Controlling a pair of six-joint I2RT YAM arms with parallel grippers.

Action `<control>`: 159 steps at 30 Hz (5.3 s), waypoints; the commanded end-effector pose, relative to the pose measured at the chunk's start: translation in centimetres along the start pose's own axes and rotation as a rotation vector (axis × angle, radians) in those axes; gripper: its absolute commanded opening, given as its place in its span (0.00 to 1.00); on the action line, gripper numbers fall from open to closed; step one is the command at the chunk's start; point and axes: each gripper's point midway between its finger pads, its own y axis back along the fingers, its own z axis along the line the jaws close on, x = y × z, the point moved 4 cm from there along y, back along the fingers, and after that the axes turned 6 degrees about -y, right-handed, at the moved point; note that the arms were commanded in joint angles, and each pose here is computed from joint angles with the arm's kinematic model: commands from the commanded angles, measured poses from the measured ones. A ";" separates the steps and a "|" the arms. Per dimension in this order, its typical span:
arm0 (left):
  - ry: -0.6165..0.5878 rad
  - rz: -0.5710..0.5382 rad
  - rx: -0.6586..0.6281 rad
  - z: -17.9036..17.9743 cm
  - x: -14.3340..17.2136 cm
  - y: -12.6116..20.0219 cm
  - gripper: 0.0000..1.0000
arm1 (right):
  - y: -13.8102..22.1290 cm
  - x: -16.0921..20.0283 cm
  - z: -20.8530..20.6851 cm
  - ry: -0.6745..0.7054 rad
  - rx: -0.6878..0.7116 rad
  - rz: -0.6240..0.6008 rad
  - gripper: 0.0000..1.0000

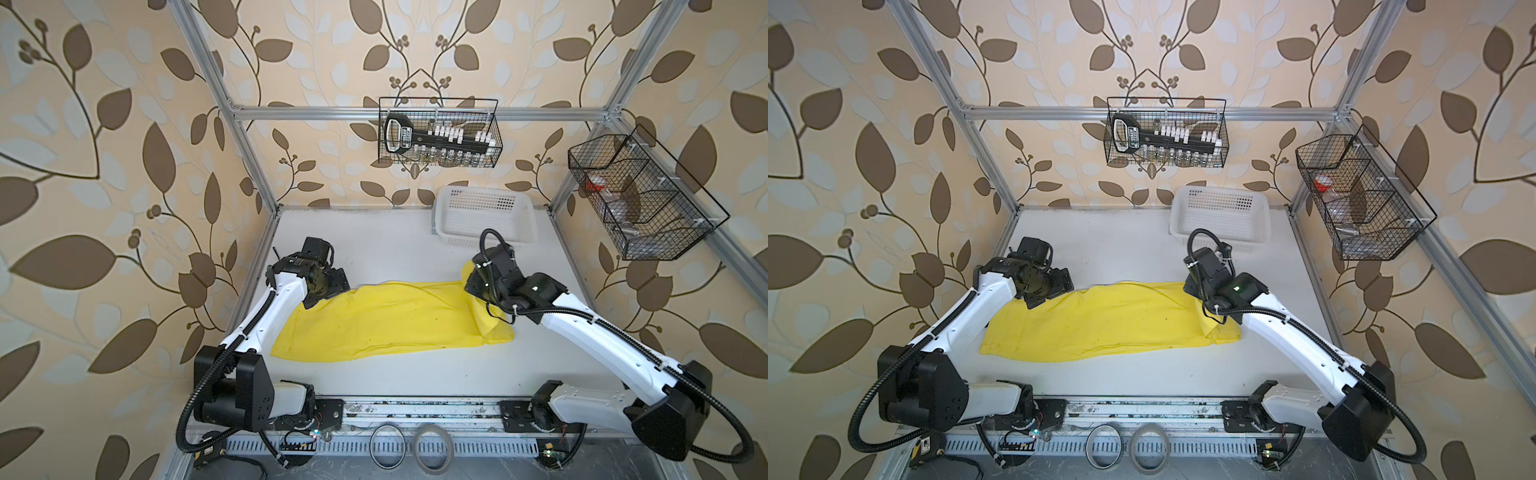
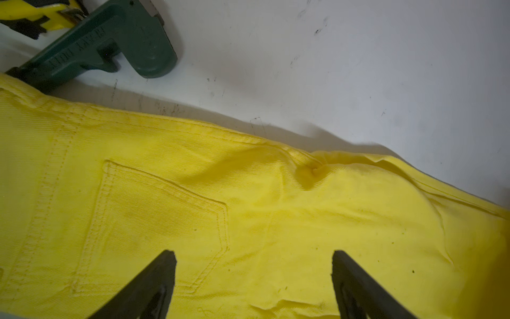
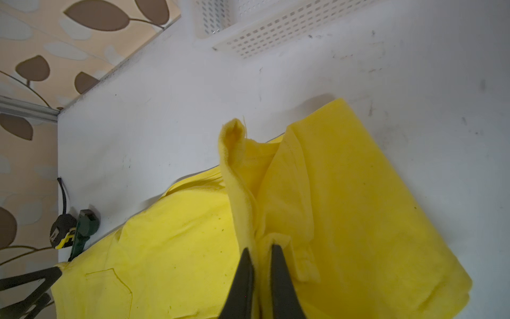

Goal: Fold and stack the trousers
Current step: Fold the trousers at the center of the table, then smooth out the trousers at the center of the table, then fold the trousers at the center of the table.

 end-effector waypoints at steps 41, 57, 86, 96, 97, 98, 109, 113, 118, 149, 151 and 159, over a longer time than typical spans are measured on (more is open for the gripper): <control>-0.001 0.003 -0.012 2.0 2.4 -0.3 0.89 | -7.0 14.5 15.7 0.048 -0.190 0.205 0.37; 0.007 0.039 0.138 0.0 3.1 0.4 0.88 | -7.6 12.2 9.0 0.134 -0.253 0.370 0.47; -0.173 0.254 0.268 -10.6 14.5 -6.2 0.53 | -16.1 14.8 11.6 0.106 -0.503 0.549 0.50; -0.189 0.294 0.157 -8.1 16.0 -7.7 0.31 | -17.4 13.1 15.6 0.036 -0.674 0.524 0.50; -0.192 0.294 0.158 -8.1 16.0 -7.7 0.27 | -17.4 12.8 15.9 0.035 -0.684 0.516 0.51; -0.191 0.294 0.158 -8.0 16.0 -7.6 0.25 | -17.4 12.6 16.1 0.038 -0.694 0.512 0.51; -0.217 0.291 0.159 -8.0 15.6 -5.7 0.15 | -13.0 8.1 13.3 0.132 -0.637 0.418 0.54; -0.227 0.305 0.188 -8.3 15.8 -4.9 0.16 | -11.2 5.1 8.1 0.223 -0.496 0.339 0.56; -0.254 0.327 0.147 -7.7 16.0 -4.9 0.31 | -9.8 1.9 -1.4 0.305 -0.236 0.292 0.62; -0.271 0.077 0.026 -2.7 6.0 2.6 0.77 | -11.8 6.0 -10.0 0.227 -0.293 0.449 0.04; -0.269 0.073 0.023 -2.7 5.7 2.7 0.77 | -11.1 4.8 -9.8 0.225 -0.296 0.415 0.00; -0.244 0.037 -0.032 -1.6 4.2 3.2 0.80 | -7.9 -1.6 -12.9 0.198 -0.137 0.249 0.00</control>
